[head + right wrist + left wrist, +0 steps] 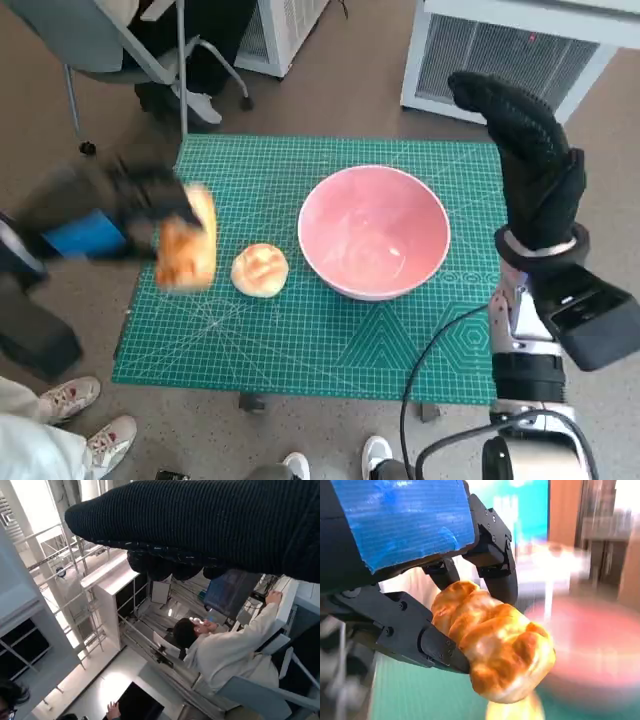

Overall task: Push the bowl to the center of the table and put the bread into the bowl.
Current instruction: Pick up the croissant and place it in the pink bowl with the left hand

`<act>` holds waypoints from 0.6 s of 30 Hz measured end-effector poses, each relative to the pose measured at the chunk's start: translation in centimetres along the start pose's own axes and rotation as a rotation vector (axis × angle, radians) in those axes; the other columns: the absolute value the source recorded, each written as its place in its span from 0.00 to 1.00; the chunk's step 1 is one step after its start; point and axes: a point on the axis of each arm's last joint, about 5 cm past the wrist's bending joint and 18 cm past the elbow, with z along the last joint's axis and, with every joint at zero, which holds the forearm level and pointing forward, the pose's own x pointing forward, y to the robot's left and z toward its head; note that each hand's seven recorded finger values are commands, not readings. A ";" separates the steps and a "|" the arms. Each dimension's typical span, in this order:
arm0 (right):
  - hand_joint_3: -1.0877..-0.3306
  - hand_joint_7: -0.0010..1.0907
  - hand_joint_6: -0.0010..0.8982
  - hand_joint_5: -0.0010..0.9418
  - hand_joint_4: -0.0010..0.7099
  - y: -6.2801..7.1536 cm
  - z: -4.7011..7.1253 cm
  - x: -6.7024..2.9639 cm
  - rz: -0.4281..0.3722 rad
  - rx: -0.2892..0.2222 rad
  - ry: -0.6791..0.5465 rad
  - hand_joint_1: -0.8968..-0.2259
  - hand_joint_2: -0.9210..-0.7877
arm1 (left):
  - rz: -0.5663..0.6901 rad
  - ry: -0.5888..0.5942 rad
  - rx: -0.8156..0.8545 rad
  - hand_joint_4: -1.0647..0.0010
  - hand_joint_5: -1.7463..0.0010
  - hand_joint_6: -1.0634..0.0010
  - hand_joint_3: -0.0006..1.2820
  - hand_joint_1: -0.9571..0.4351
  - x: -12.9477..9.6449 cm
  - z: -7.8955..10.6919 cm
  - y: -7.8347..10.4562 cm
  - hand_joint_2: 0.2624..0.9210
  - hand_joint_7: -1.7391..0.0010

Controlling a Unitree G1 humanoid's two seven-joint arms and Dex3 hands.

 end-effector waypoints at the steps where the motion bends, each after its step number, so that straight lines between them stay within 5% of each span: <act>1: 0.28 0.68 0.00 0.46 0.05 0.0 0.0 -0.02 -0.002 0.002 -0.001 0.47 0.00 | 0.032 -0.014 0.003 0.39 0.39 0.36 0.05 0.69 0.5 0.1 0.3 1.00 0.28; 6: 0.29 0.68 0.00 0.53 0.01 0.0 0.1 -0.07 -0.009 0.009 -0.009 0.46 0.00 | 0.136 -0.084 0.000 0.39 0.39 0.34 0.05 0.69 3.2 0.8 0.8 1.00 0.29; 18: 0.28 0.68 0.00 0.55 0.00 0.0 0.3 -0.30 -0.018 0.017 -0.011 0.46 0.00 | 0.125 -0.171 -0.044 0.37 0.40 0.35 0.04 0.69 9.3 1.8 -0.6 1.00 0.29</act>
